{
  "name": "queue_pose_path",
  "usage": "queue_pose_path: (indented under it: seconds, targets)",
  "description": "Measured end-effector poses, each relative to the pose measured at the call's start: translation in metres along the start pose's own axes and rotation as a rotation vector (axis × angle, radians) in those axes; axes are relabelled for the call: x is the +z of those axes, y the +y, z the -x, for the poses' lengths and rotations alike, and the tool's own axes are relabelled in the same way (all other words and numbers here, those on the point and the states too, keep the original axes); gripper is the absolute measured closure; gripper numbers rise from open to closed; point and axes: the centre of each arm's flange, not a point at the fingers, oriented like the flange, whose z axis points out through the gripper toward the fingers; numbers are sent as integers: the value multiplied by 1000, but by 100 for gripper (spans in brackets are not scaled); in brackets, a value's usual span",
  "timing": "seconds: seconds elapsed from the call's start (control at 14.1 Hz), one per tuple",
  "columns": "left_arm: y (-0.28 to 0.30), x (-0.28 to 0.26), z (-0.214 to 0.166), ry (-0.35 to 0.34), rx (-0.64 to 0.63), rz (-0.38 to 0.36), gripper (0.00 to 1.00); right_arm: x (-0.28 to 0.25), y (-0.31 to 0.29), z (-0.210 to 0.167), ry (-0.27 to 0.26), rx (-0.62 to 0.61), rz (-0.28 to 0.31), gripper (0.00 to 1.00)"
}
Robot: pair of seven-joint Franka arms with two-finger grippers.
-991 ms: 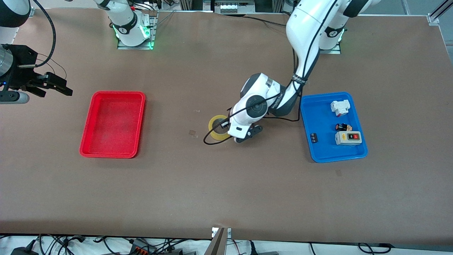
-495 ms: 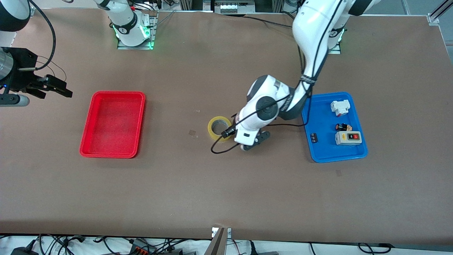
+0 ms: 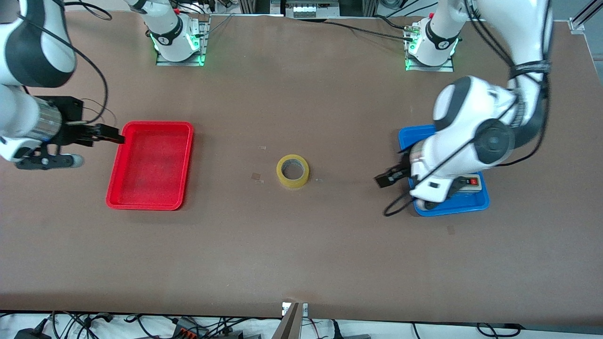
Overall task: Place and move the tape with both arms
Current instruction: 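Release the tape with the left gripper while the right gripper approaches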
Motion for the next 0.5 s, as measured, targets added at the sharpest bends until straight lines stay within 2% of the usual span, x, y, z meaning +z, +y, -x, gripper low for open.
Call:
queue_pose_path:
  seconds: [0.28, 0.5]
  targets:
    - [-59, -27, -24, -8, 90, -79, 0, 52, -113, -32, 39, -82, -28, 0]
    - [-101, -49, -30, 0, 188, -96, 0, 101, -207, -39, 28, -104, -9, 0]
